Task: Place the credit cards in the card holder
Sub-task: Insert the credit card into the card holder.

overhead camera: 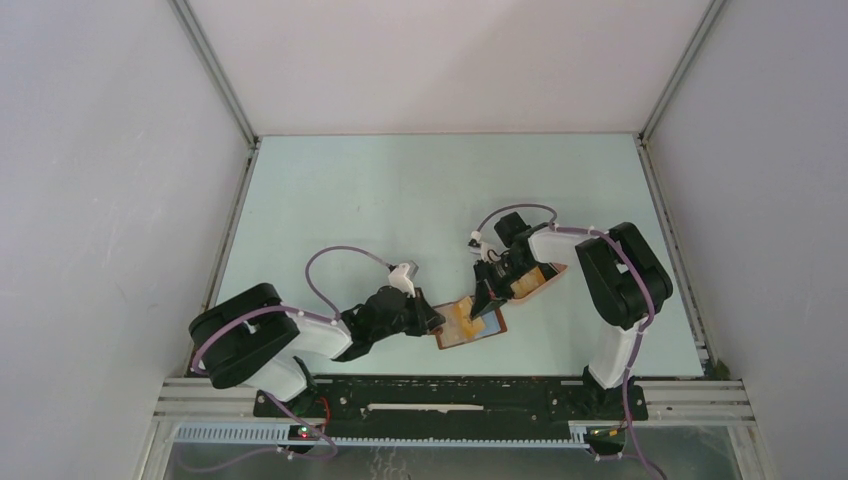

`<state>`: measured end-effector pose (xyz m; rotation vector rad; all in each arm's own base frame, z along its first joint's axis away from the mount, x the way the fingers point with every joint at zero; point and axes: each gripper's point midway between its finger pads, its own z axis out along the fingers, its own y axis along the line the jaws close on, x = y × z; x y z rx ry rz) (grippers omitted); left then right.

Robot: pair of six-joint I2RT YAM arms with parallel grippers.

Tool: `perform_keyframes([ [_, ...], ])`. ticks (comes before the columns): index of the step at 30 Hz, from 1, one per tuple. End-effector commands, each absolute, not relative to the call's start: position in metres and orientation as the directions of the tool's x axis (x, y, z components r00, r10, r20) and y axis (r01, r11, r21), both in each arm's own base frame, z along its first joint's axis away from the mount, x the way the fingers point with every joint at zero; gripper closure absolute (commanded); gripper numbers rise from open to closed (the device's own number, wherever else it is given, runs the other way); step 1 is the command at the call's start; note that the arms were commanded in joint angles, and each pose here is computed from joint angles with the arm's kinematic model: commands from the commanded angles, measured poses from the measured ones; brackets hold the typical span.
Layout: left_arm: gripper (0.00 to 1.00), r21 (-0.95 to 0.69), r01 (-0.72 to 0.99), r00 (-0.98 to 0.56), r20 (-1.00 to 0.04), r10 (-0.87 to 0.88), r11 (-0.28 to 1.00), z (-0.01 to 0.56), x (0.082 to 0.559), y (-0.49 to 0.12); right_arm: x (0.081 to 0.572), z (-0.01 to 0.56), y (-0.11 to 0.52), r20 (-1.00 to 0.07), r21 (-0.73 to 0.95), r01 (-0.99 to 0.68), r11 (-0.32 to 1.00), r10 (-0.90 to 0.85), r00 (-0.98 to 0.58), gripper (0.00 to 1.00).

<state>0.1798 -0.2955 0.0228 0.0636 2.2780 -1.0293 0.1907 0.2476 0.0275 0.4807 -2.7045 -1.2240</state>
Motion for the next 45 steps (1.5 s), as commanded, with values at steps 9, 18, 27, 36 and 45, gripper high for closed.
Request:
perform_keyframes([
  [9, 0.9, -0.597, 0.255, -0.839, -0.528, -0.133, 0.761, -0.007, 0.168, -0.278, 0.21, 0.014, 0.253, -0.143, 0.693, -0.37, 0.619, -0.385, -0.912, 1.0],
  [18, 0.9, -0.599, 0.254, -0.84, -0.525, -0.134, 0.759, -0.009, 0.169, -0.28, 0.216, 0.012, 0.252, -0.178, 0.668, -0.398, 0.629, -0.385, -0.906, 1.0],
  [27, 0.9, -0.601, 0.251, -0.841, -0.523, -0.136, 0.759, -0.01, 0.168, -0.279, 0.226, 0.021, 0.251, -0.233, 0.638, -0.437, 0.635, -0.381, -0.895, 1.0],
  [36, 0.9, -0.611, 0.256, -0.852, -0.509, -0.124, 0.749, -0.011, 0.164, -0.281, 0.229, 0.019, 0.25, -0.245, 0.59, -0.452, 0.67, -0.384, -0.89, 1.0],
  [45, 0.9, -0.613, 0.26, -0.855, -0.505, -0.116, 0.746, -0.012, 0.163, -0.283, 0.235, 0.023, 0.247, -0.266, 0.573, -0.453, 0.683, -0.368, -0.891, 1.0],
])
